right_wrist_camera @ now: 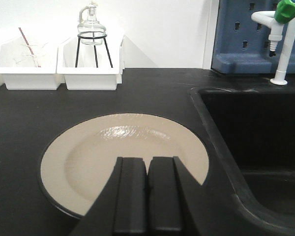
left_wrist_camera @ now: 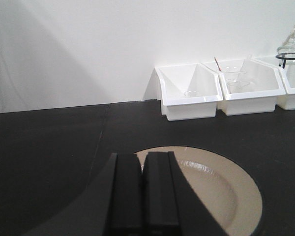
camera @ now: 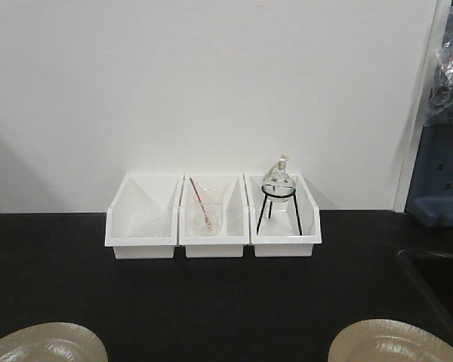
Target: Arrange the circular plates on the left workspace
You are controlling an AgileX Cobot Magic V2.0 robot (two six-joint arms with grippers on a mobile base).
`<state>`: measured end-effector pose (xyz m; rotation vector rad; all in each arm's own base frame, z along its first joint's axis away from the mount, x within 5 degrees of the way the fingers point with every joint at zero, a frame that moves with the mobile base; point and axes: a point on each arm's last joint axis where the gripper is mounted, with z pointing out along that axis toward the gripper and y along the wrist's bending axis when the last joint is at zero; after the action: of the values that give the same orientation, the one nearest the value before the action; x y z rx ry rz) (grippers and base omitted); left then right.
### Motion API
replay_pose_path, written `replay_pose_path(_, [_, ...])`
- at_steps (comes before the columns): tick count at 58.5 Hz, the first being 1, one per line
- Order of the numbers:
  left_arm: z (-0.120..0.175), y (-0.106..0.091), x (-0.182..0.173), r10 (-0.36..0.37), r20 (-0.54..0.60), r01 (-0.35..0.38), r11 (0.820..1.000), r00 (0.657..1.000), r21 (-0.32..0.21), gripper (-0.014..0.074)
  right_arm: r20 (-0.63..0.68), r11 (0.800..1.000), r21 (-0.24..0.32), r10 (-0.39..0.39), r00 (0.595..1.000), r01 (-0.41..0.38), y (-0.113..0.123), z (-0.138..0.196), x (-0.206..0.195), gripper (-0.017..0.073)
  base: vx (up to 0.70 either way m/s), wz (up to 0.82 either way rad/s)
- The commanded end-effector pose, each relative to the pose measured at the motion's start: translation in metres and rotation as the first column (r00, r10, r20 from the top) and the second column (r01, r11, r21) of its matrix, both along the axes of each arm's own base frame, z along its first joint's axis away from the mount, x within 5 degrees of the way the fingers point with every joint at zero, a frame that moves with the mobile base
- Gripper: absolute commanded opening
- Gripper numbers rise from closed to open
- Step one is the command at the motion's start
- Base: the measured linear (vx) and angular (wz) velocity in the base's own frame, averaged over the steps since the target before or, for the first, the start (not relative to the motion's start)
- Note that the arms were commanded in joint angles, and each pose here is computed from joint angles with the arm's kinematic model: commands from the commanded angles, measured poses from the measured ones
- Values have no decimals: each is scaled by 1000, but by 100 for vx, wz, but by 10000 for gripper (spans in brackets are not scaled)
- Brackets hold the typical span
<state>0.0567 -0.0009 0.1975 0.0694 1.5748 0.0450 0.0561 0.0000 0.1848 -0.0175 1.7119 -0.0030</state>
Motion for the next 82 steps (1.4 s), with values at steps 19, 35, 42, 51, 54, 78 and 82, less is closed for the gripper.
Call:
replay_pose_path(19, [3, 0, 0, -4, 69, 5, 1000, 998, -16, -3, 90, 1000, -9, 0, 996, 1, 0, 6, 0, -8, 2, 2])
replay_pose_path(35, [3, 0, 0, -4, 69, 5, 1000, 998, -16, -3, 91, 992, -129, 11, 996, 1, -1, 6, 0, -8, 0, 0])
replay_pose_path(42, [7, 0, 0, -3, 106, 5, 1000, 994, -17, -3, 95, 991, -133, 12, 995, 1, 0, 7, 0, -8, 0, 0])
replay_pose_path(51, [11, 0, -1, -2, 157, 5, 1000, 988, -17, -3, 130, 990, -142, 17, 991, 1, 0, 10, 0, -8, 0, 0])
replay_pose_path(54, [15, 0, -2, -1, 193, 5, 1000, 981, -18, -3, 163, 990, -143, 21, 986, 2, 0, 13, 0, -8, 0, 0])
replay_pose_path(78, [110, 0, -23, 1, 448, 8, 1000, 894, -17, 47, 424, 995, -94, 25, 905, 16, 1, 108, -10, 4, 0, 0])
replay_pose_path(82, [128, 0, -21, -1, 402, 8, 1000, 916, -16, 79, 378, 995, -93, 17, 926, 19, 0, 127, -7, 11, 0, 0])
